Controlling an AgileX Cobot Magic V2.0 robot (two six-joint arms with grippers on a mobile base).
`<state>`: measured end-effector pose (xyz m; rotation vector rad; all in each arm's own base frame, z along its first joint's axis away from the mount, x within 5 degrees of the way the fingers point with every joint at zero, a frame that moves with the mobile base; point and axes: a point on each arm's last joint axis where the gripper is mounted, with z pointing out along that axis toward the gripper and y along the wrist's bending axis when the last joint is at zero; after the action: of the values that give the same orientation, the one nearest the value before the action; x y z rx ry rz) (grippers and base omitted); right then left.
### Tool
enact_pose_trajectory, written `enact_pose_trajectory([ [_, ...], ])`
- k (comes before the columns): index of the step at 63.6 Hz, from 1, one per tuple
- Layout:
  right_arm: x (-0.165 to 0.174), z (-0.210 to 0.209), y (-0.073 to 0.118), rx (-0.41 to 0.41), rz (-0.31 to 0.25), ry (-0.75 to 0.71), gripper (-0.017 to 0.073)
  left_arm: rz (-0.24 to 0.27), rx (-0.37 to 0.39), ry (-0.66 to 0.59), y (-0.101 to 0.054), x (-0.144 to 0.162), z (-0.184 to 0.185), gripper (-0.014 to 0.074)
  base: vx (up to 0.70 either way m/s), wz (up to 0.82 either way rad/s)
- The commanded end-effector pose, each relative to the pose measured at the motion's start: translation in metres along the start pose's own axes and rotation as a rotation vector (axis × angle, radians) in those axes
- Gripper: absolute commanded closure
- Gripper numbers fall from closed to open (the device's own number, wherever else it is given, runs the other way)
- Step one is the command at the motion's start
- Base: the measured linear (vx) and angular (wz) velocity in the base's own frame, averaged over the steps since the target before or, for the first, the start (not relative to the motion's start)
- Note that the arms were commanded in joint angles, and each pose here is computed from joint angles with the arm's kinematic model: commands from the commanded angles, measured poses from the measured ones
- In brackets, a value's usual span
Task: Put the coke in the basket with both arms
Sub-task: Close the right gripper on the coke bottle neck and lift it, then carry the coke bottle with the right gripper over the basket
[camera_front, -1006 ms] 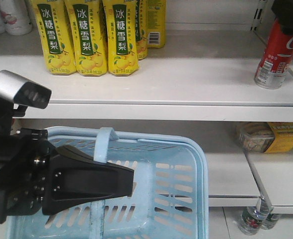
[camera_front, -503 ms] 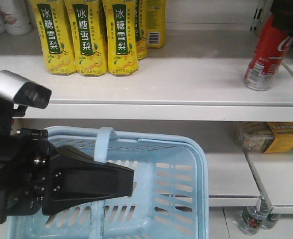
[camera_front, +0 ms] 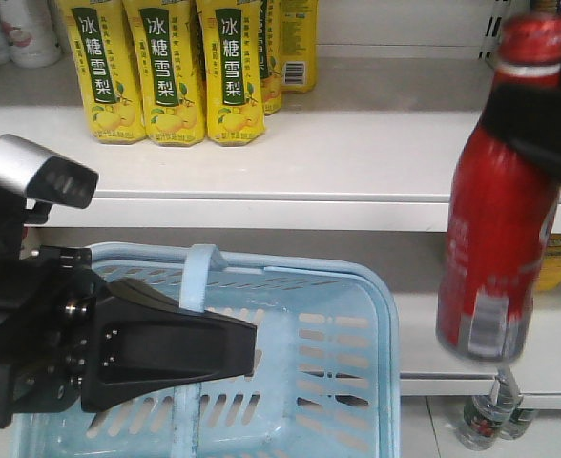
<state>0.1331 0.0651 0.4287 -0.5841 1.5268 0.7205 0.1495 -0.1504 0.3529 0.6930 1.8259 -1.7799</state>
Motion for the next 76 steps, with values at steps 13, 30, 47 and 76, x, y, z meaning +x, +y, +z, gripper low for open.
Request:
enact_pose_trajectory([
  [13, 0.022, 0.004, 0.004, -0.116, 0.128, 0.047, 0.0564, 0.032, 0.194, 0.001, -0.030, -0.005, -0.003, 0.0599, 0.00, 0.00],
  [30, 0.040, 0.028, 0.000, -0.238, 0.205, 0.168, 0.0563, 0.032, 0.195, 0.001, -0.030, -0.005, -0.003, 0.0599, 0.00, 0.00],
  [47, 0.056, 0.070, 0.013, -0.206, 0.161, 0.206, 0.0563, 0.032, 0.195, 0.001, -0.030, -0.005, -0.003, 0.0599, 0.00, 0.00],
  [76, 0.070, 0.090, 0.017, -0.213, 0.150, 0.252, 0.0428, 0.029, 0.200, -0.007, -0.030, -0.005, -0.004, 0.0599, 0.00, 0.00],
])
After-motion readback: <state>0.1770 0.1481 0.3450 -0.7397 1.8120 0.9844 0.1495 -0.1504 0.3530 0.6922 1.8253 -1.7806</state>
